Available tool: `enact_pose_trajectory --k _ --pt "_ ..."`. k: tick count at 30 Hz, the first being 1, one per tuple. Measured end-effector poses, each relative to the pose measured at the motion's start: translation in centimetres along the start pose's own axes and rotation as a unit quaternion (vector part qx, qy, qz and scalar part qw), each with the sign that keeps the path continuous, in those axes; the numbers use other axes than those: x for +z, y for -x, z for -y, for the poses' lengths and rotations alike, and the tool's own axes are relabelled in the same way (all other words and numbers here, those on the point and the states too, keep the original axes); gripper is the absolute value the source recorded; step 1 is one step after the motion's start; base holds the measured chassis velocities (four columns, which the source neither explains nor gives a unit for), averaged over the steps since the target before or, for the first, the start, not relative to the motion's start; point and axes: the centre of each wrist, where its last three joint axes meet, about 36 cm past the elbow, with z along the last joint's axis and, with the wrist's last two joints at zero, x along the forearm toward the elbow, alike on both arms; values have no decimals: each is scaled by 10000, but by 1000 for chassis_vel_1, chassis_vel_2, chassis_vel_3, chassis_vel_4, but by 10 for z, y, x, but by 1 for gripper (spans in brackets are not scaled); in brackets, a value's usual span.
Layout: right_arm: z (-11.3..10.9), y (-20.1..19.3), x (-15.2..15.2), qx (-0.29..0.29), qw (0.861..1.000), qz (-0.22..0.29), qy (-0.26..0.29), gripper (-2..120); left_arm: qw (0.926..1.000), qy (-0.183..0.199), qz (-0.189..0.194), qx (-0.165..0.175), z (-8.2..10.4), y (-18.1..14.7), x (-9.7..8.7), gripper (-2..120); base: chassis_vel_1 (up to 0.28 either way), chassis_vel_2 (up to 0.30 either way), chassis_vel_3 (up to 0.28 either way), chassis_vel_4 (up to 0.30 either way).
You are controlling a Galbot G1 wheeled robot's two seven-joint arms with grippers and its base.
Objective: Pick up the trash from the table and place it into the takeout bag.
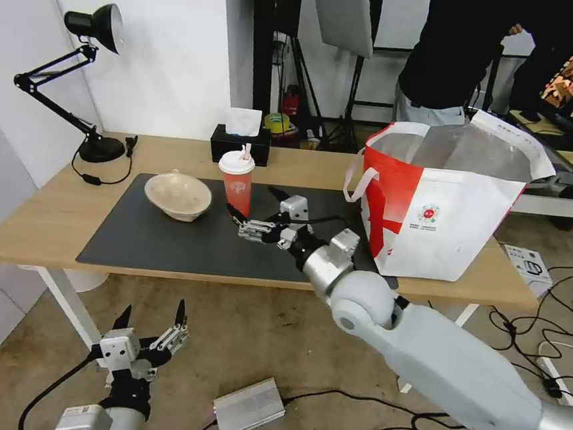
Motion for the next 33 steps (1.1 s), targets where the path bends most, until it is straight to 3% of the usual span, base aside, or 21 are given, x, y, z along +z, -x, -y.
enact_pose_trajectory --k 33 --pt "0 51 17 499 9985 -243 -30 100 10000 37 -88 -3 0 -1 5 100 0 0 0 0"
